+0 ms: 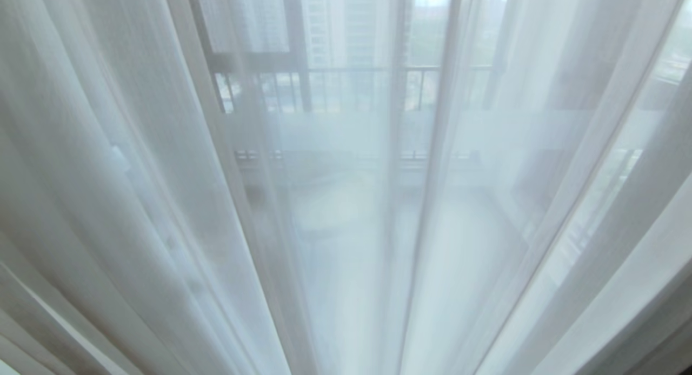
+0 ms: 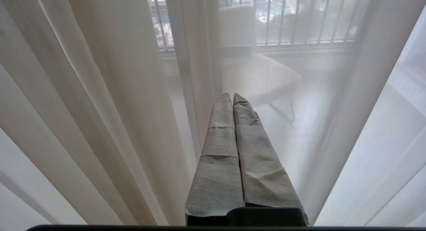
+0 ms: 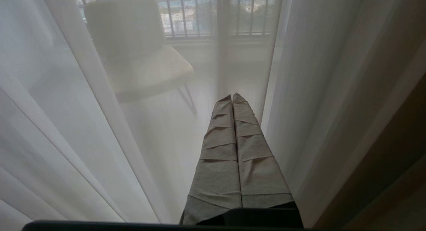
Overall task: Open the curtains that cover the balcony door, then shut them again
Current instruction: Close the outer curtains on both sides
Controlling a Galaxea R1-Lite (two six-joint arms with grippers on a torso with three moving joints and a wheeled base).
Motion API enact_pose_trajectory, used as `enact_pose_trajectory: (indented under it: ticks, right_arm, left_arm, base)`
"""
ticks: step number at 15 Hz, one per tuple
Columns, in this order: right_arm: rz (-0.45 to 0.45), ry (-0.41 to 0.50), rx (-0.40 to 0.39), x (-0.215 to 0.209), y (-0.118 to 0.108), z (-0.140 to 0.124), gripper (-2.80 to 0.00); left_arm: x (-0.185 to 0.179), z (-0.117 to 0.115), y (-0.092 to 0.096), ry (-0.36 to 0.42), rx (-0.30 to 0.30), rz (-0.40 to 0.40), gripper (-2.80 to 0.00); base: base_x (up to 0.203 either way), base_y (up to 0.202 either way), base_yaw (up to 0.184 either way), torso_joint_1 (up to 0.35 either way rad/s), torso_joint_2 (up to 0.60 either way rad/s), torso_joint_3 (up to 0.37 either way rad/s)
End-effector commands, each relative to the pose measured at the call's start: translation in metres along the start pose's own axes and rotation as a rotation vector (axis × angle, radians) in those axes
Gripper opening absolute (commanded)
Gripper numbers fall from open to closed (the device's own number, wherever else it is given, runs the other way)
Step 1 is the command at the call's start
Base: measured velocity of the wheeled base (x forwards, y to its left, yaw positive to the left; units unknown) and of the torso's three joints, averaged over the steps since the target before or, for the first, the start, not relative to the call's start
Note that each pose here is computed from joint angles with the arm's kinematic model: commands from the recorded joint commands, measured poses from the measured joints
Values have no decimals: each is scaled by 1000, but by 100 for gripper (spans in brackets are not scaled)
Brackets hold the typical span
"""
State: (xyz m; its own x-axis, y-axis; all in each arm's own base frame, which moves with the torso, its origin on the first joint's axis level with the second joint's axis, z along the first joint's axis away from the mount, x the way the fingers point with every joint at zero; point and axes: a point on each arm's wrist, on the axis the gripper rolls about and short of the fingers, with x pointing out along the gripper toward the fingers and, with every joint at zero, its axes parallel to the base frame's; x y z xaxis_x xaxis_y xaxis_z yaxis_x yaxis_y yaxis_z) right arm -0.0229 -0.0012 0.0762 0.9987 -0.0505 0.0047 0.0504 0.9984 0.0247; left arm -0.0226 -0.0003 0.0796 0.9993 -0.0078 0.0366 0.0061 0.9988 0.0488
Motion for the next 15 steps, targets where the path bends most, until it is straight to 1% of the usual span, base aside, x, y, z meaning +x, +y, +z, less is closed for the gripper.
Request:
enact_pose_trajectory:
  ticks: [1, 15]
  right_arm:
    - [0, 0, 0, 0, 0, 0, -280]
    - [0, 0, 0, 0, 0, 0, -280]
  left_arm:
    - [0, 0, 0, -3, 1, 1, -280]
    - [0, 0, 0, -3, 1, 0, -280]
  base:
    - [0, -177, 1, 8, 6, 2]
    - [0, -192, 1, 2, 3, 3]
